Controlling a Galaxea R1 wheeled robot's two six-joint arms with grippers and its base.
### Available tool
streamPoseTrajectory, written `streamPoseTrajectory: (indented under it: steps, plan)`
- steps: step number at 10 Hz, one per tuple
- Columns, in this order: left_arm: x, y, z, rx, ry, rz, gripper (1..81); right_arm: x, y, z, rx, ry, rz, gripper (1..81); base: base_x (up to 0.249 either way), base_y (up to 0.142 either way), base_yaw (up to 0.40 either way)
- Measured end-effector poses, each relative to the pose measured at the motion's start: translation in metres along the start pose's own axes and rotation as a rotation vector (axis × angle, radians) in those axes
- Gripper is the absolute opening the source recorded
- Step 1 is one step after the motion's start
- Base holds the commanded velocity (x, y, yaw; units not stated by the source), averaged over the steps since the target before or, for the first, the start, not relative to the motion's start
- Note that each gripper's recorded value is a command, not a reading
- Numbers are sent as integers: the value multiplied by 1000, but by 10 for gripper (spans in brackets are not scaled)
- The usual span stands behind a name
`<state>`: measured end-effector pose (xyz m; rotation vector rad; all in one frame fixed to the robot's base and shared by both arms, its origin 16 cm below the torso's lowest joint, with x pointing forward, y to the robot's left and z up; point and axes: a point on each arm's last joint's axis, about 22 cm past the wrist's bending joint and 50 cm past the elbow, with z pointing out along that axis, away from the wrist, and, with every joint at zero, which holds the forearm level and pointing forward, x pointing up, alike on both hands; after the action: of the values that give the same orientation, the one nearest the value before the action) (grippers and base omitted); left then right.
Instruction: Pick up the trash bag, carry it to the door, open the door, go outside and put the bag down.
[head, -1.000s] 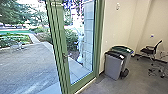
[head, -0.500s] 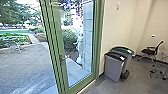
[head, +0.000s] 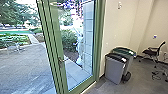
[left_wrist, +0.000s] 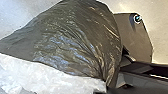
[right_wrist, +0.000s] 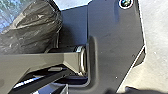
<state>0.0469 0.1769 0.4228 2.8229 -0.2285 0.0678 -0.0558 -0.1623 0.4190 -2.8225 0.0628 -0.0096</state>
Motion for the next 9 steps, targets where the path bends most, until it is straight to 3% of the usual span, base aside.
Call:
streamPoseTrajectory:
  steps: [9]
  plan:
    - [-2, -5, -1, 6, -1, -1, 10, -11, 1, 0, -4, -3, 5, 811, 150, 0, 0]
